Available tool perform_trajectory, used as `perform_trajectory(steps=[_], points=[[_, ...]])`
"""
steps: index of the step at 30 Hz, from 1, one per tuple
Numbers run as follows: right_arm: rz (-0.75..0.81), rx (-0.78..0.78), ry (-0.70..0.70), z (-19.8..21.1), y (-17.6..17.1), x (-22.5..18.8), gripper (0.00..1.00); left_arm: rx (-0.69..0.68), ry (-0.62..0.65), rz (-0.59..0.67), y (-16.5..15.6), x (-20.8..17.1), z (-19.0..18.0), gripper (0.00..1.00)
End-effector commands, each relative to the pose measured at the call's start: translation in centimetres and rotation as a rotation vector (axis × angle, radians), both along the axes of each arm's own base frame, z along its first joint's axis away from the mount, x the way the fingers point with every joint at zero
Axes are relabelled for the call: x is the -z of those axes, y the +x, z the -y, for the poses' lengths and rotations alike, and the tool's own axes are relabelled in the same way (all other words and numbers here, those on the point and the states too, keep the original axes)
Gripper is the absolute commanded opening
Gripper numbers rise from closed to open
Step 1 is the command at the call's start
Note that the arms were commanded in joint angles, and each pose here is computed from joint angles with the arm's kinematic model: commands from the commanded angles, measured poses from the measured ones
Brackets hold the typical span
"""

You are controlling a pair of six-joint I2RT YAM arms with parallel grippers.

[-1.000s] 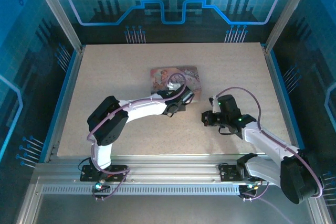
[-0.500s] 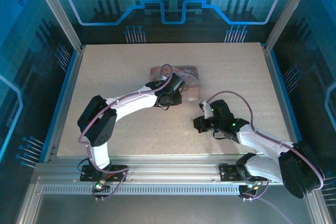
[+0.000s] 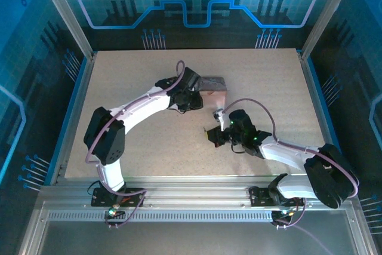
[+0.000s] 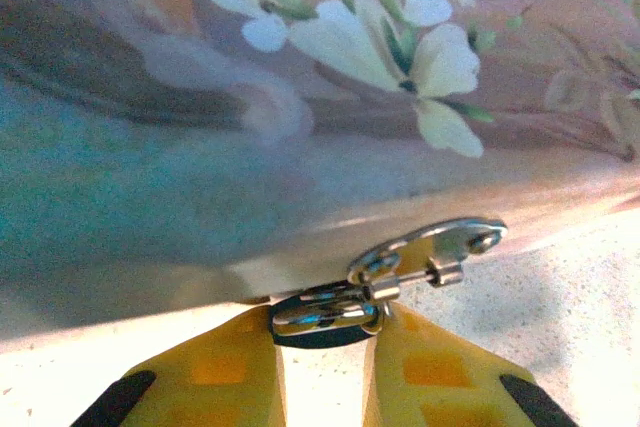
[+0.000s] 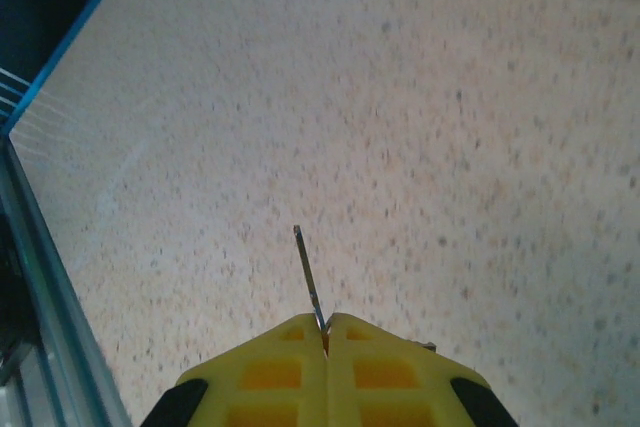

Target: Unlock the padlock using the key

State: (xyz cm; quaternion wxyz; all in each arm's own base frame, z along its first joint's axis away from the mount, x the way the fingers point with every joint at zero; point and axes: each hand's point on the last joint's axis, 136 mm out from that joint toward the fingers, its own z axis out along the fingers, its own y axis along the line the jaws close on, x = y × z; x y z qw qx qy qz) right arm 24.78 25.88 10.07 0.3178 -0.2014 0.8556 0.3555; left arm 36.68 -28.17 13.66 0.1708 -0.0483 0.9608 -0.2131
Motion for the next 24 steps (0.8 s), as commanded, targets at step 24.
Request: perform_trajectory(steps=[24], points=[[-0.03,0.175,0.156,-2.7,6.4,-3.1,0.0,0.083,-0.237,-0.043,-1.3,-6.4,0.6,0.0]])
